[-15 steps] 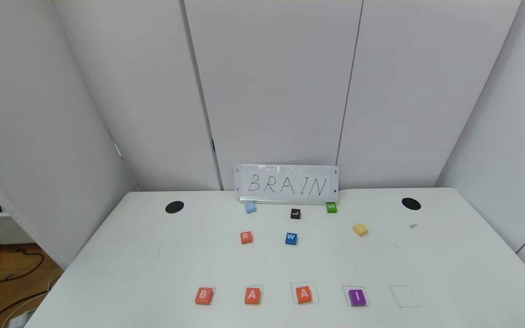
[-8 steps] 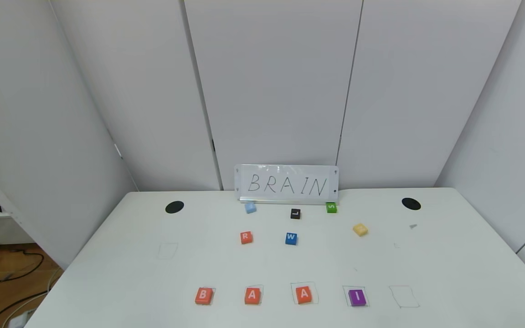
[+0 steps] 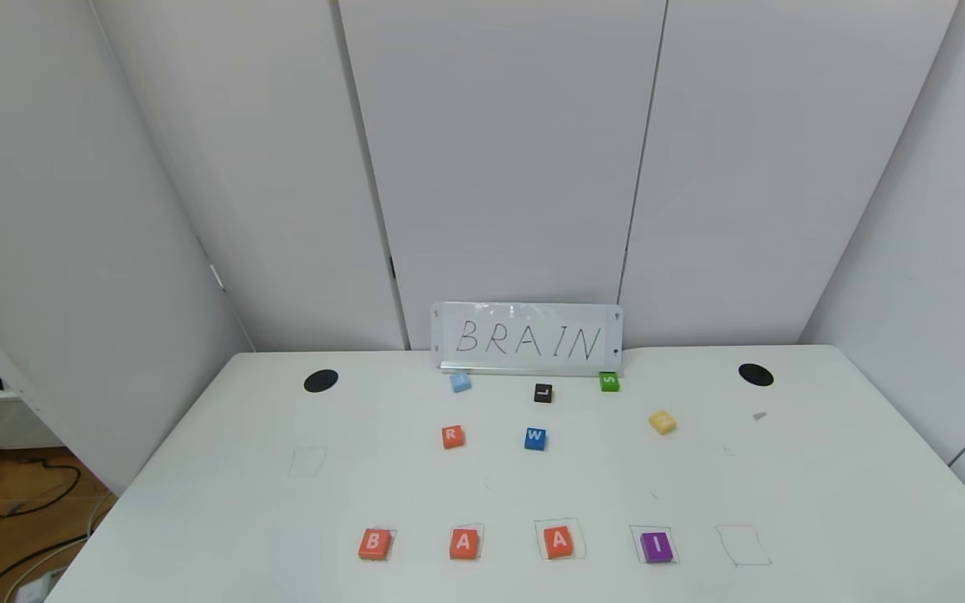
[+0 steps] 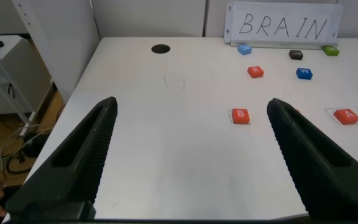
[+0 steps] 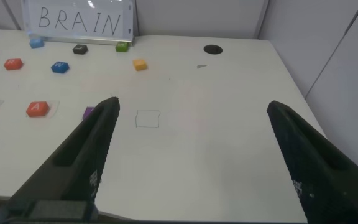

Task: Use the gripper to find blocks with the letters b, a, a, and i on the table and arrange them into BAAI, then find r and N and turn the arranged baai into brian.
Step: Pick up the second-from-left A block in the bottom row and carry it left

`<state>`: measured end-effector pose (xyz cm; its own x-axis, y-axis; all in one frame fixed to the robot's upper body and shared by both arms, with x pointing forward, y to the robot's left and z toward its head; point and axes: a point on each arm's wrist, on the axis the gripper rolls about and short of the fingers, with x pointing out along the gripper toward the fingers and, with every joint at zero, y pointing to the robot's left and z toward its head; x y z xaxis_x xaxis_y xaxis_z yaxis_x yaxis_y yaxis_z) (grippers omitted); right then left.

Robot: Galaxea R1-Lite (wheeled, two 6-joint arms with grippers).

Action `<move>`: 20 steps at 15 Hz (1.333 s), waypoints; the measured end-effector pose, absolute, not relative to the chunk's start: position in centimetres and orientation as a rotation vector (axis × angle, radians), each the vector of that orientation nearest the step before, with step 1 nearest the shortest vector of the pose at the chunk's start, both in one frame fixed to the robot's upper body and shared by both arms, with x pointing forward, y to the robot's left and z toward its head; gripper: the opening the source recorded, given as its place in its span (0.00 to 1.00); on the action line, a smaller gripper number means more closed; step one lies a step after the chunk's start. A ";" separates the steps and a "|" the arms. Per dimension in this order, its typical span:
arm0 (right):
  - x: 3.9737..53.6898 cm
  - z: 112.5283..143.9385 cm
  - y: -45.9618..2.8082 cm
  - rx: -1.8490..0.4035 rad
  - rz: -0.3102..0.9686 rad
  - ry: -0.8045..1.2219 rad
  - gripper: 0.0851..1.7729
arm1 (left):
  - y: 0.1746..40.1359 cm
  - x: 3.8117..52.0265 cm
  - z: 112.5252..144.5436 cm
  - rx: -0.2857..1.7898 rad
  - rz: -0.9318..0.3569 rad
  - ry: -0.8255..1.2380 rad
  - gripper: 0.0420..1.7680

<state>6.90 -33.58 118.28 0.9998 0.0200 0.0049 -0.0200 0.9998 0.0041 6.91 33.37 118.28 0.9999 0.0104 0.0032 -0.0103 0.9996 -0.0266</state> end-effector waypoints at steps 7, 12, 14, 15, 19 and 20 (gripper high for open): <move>5.3 124.3 -33.6 0.062 0.021 -0.115 0.96 | 33.3 5.4 122.3 -0.022 -0.040 -0.100 0.97; 5.9 130.6 -33.6 0.049 0.026 -0.124 0.96 | 33.2 5.0 128.3 -0.015 -0.080 -0.109 0.97; 6.7 133.5 -33.6 0.049 0.025 -0.093 0.96 | 33.2 5.5 131.3 -0.008 -0.081 -0.112 0.97; 7.1 134.7 -33.6 0.049 0.025 -0.079 0.96 | 33.2 6.1 132.9 0.000 -0.081 -0.109 0.97; 10.8 139.1 -33.6 0.050 0.017 -0.012 0.96 | 33.2 9.2 138.6 0.012 -0.079 -0.086 0.97; 12.1 140.0 -33.6 0.051 0.013 0.009 0.96 | 33.2 10.3 139.9 0.013 -0.079 -0.079 0.97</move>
